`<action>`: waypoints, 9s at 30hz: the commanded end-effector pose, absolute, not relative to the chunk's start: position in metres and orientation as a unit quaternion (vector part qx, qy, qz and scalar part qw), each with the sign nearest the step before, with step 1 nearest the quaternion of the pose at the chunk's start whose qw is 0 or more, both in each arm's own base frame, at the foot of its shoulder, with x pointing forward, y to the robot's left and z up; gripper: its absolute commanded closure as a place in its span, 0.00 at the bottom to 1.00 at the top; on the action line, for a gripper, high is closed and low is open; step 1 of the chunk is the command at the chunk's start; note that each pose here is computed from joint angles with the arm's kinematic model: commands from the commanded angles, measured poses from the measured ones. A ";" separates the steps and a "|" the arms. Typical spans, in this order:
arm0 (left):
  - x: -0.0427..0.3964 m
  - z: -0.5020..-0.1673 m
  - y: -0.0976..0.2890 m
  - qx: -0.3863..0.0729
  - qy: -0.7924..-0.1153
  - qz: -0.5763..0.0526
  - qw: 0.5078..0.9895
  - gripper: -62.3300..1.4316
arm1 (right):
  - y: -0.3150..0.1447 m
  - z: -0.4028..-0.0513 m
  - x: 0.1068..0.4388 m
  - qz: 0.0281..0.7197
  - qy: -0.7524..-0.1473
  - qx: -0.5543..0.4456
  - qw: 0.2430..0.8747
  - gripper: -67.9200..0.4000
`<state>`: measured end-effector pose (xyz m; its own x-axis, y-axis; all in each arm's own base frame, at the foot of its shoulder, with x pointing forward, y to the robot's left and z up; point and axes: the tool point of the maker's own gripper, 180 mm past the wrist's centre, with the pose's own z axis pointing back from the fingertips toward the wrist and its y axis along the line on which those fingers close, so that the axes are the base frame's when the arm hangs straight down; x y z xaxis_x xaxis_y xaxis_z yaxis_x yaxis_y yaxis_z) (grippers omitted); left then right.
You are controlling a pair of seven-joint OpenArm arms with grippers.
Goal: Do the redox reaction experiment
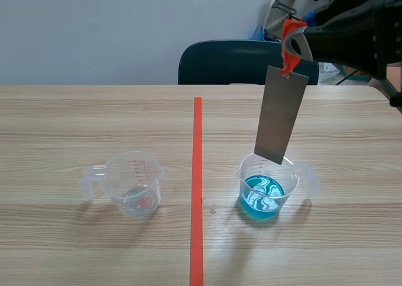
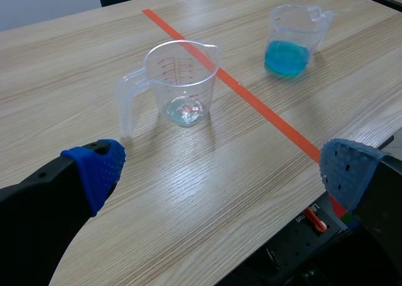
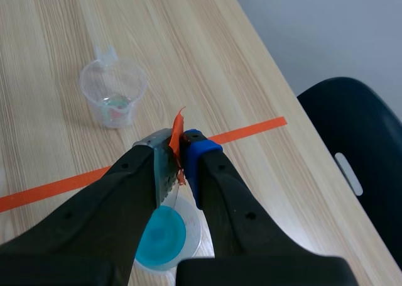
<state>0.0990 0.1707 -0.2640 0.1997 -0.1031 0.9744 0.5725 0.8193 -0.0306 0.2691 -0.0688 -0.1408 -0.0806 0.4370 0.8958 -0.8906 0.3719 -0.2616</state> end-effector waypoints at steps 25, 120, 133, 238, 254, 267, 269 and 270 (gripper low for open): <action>0.101 -0.257 0.168 -0.203 -0.603 -0.220 0.740 0.00 | -0.065 -0.135 0.266 0.524 -0.527 0.223 0.631 0.99; 0.103 -0.257 0.164 -0.204 -0.604 -0.239 0.733 0.93 | -0.064 -0.132 0.265 0.523 -0.532 0.226 0.627 0.99; 0.174 -0.224 0.151 -0.190 -0.679 -0.305 0.641 0.93 | -0.064 -0.132 0.265 0.522 -0.532 0.226 0.627 0.99; 0.254 -0.297 -0.020 -0.314 -0.626 -0.339 0.628 0.00 | -0.064 -0.133 0.266 0.523 -0.533 0.224 0.627 0.99; 0.231 -0.272 0.023 -0.293 -0.653 -0.339 0.611 0.00 | -0.064 -0.133 0.266 0.523 -0.533 0.224 0.627 0.99; 0.199 -0.274 0.022 -0.301 -0.648 -0.366 0.596 0.00 | -0.064 -0.133 0.266 0.523 -0.533 0.224 0.627 0.99; 0.199 -0.274 0.022 -0.301 -0.648 -0.367 0.596 0.00 | -0.064 -0.133 0.266 0.523 -0.533 0.224 0.627 0.99; 0.199 -0.274 0.022 -0.301 -0.648 -0.367 0.596 0.00 | -0.064 -0.133 0.266 0.523 -0.533 0.224 0.627 0.99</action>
<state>0.1966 0.0229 -0.2837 -0.0846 -0.0753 0.9936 0.8302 0.5461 0.1121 0.2684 -0.0680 -0.1416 -0.0830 0.4311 0.8985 -0.8907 0.3722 -0.2609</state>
